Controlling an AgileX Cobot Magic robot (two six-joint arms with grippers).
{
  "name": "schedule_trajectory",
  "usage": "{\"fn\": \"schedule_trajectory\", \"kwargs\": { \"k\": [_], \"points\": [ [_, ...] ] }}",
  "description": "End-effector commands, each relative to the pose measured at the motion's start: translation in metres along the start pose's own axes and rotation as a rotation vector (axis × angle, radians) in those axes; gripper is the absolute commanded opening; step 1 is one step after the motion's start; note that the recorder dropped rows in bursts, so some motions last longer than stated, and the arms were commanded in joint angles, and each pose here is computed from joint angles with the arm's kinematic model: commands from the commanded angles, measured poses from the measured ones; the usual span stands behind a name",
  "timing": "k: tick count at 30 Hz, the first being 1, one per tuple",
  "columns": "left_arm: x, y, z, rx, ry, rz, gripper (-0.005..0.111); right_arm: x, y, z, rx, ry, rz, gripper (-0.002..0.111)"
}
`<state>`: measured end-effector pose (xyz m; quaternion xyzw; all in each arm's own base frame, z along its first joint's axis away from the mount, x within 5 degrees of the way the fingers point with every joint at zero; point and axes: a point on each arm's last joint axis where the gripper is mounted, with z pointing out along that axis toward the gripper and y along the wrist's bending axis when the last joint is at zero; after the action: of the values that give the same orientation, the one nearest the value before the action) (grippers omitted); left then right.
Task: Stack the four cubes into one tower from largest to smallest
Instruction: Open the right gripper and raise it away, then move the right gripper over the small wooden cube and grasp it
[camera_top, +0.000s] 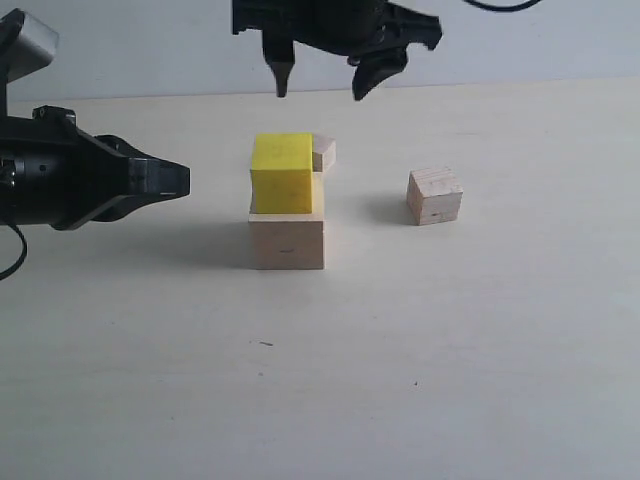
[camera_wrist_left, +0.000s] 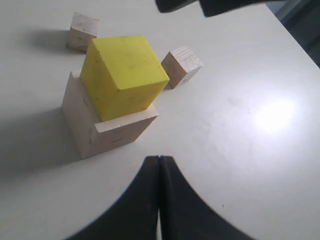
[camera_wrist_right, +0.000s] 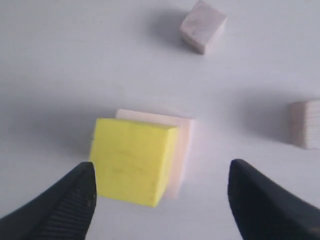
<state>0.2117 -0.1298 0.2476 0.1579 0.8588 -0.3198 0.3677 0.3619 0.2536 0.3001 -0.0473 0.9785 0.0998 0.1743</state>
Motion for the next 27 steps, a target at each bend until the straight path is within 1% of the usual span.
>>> {"fn": "schedule_trajectory", "kwargs": {
  "k": [1, 2, 5, 9, 11, 13, 18, 19, 22, 23, 24, 27],
  "points": [
    [0.001, -0.002, -0.001, 0.009, -0.001, 0.008, 0.0, -0.007, -0.022, -0.022, 0.208, -0.091, -0.172, 0.068],
    [0.001, -0.002, -0.001, 0.009, -0.001, 0.008, 0.0, -0.01, -0.026, -0.024, 0.259, -0.118, -0.195, 0.068],
    [0.001, -0.002, -0.001, 0.007, -0.002, 0.008, 0.0, -0.014, -0.032, -0.027, 0.335, -0.148, -0.267, 0.068],
    [0.001, -0.002, -0.001, 0.007, -0.002, 0.006, 0.0, -0.015, -0.032, -0.023, 0.346, -0.137, -0.304, 0.068],
    [0.001, -0.003, -0.001, 0.012, 0.001, 0.006, 0.0, -0.019, -0.04, -0.022, 0.367, -0.134, -0.311, 0.068],
    [0.001, -0.003, -0.001, 0.019, 0.004, 0.006, 0.0, -0.024, -0.054, -0.022, 0.373, -0.128, -0.275, 0.068],
    [0.001, -0.004, -0.001, 0.023, 0.006, 0.006, 0.0, -0.037, -0.095, -0.021, 0.321, -0.083, -0.143, 0.068],
    [0.001, -0.004, -0.001, 0.023, 0.006, 0.006, 0.0, -0.04, -0.106, -0.02, 0.297, -0.069, -0.104, 0.068],
    [0.001, -0.004, -0.001, 0.023, 0.006, 0.006, 0.0, -0.04, -0.127, -0.013, 0.238, -0.016, -0.036, 0.068],
    [0.001, -0.004, -0.001, 0.023, 0.006, 0.006, 0.0, -0.039, -0.132, -0.008, 0.217, 0.008, -0.011, 0.068],
    [0.001, -0.004, -0.001, 0.023, 0.006, 0.006, 0.0, -0.033, -0.137, 0.007, 0.169, 0.069, 0.035, 0.068],
    [0.001, -0.004, -0.001, 0.023, 0.006, 0.006, 0.0, -0.029, -0.14, 0.034, 0.148, 0.133, 0.029, 0.064]
  ]
}}
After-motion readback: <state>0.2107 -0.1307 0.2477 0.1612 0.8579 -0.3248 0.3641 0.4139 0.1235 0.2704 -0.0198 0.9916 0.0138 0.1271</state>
